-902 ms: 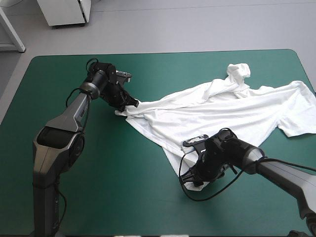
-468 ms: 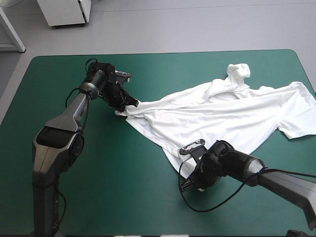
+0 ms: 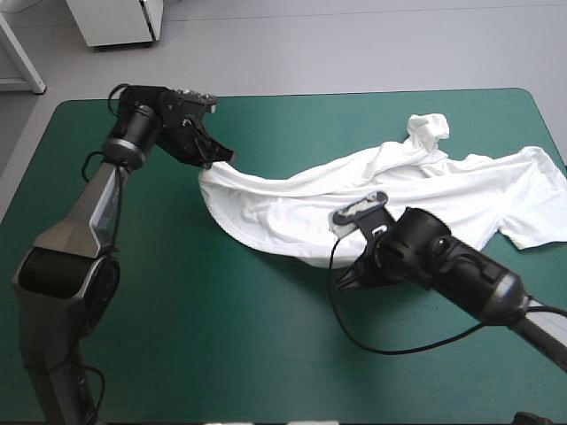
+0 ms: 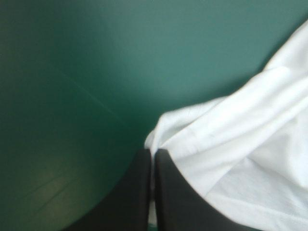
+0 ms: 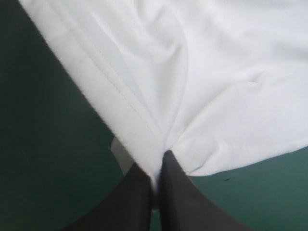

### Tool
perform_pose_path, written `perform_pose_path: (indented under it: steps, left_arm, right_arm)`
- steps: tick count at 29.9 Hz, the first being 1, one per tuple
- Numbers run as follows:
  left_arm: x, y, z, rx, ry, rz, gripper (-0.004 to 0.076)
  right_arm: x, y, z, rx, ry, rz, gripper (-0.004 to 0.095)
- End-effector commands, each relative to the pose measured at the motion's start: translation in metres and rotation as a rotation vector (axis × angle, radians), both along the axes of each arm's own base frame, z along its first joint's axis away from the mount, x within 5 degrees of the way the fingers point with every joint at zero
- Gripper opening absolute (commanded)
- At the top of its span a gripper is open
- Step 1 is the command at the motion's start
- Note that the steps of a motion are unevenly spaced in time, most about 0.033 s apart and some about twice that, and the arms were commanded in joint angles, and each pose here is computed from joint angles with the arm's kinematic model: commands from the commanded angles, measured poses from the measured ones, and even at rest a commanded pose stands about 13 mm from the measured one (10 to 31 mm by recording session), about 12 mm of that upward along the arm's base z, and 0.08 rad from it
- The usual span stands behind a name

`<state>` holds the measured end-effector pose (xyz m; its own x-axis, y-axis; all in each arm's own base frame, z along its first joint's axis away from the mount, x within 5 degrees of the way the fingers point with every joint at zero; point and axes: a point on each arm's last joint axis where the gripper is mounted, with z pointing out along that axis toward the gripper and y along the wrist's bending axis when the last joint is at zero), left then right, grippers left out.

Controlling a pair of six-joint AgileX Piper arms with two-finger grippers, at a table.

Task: Fold the cloth

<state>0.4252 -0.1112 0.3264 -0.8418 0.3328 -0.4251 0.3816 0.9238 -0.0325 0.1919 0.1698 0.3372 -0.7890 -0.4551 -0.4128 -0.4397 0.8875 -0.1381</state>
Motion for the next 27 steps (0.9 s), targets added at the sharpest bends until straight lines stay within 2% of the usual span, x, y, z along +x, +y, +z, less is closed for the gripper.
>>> perform_pose_path:
  steps: [1, 6, 10, 13, 21, 27]
  left_arm:
    - [-0.049, 0.01, 0.084, -0.058, -0.161, -0.012, -0.0022]
    - [-0.103, 0.021, 0.148, -0.117, -0.325, -0.02, -0.0022]
    - [-0.153, 0.027, 0.193, -0.215, -0.453, -0.05, -0.0022]
    - [-0.19, 0.031, 0.225, -0.283, -0.56, -0.077, -0.0022]
    - [-0.287, 0.055, 0.307, -0.376, -0.979, -0.1, -0.0022]
    - [-0.338, 0.06, 0.342, -0.506, -1.194, -0.165, -0.0022]
  right_arm:
    - [-0.002, -0.02, 0.07, 0.041, -0.223, -0.037, -0.0017]
    - [-0.01, -0.038, 0.142, 0.152, -0.456, -0.057, -0.0017]
    - [-0.019, -0.053, 0.186, 0.212, -0.599, -0.066, -0.0016]
    - [-0.03, -0.066, 0.219, 0.286, -0.696, -0.073, -0.0016]
    - [-0.079, -0.117, 0.294, 0.498, -0.953, -0.085, -0.0012]
    - [-0.108, -0.131, 0.319, 0.621, -1.031, 0.051, -0.0006]
